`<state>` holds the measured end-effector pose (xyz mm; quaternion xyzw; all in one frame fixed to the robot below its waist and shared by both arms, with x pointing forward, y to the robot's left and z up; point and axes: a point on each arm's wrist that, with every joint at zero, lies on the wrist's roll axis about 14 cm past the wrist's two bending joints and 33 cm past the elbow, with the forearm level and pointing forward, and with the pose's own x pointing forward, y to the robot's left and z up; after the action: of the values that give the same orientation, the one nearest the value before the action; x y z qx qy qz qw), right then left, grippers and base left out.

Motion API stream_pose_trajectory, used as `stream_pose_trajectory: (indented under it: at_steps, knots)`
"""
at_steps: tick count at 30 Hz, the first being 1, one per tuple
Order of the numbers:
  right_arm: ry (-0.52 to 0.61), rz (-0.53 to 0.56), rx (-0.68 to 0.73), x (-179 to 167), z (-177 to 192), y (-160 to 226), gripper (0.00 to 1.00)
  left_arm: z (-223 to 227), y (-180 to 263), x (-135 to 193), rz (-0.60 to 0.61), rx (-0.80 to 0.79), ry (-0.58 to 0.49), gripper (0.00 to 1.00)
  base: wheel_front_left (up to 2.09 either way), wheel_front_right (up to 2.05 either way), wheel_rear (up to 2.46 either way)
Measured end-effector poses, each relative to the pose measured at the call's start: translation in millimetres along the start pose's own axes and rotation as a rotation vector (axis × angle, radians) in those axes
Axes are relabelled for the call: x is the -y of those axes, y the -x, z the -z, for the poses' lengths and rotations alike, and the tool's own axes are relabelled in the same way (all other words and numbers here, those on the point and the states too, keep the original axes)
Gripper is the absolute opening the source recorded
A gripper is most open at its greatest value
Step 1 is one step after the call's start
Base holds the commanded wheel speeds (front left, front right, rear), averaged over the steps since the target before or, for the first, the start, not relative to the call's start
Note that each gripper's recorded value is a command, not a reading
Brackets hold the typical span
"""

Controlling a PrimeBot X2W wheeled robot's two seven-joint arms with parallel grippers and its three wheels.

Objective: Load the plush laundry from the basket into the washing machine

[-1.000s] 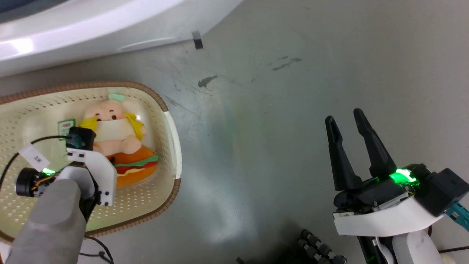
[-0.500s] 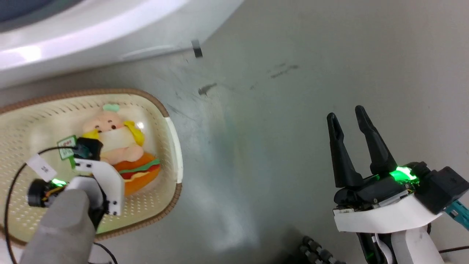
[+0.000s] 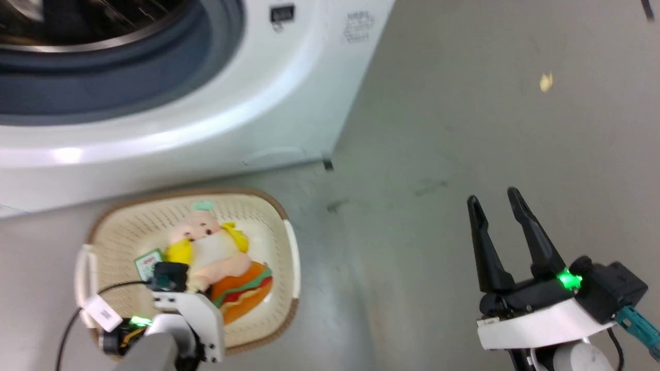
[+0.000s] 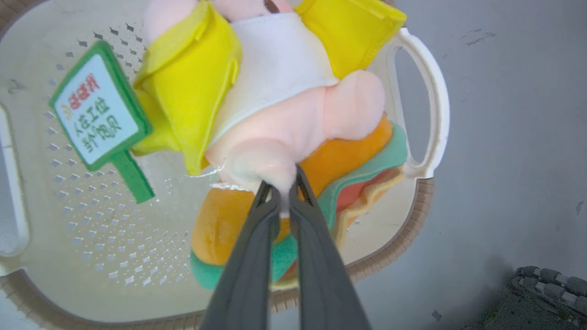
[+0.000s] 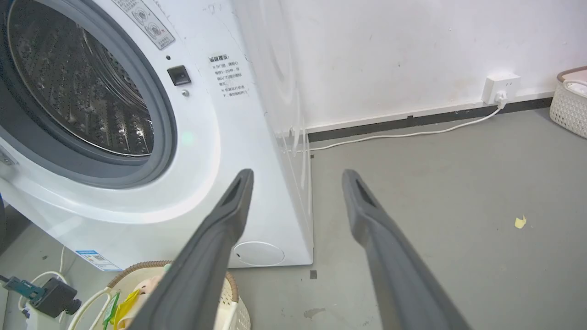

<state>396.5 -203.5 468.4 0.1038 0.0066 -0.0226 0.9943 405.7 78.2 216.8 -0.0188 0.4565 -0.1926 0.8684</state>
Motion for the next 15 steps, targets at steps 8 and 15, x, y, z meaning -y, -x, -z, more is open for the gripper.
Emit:
stream_pose_trajectory:
  at_steps: [8,15]
  knots:
    - [-0.001,-0.067,0.066,-22,-23,10,1.00,-56,46,3,-0.002,0.243,-0.024,0.00,0.00,0.00,0.00]
    - [-0.007,-0.125,0.133,-41,-46,29,1.00,-158,135,-13,-0.061,0.674,-0.009,0.00,0.00,0.00,0.00]
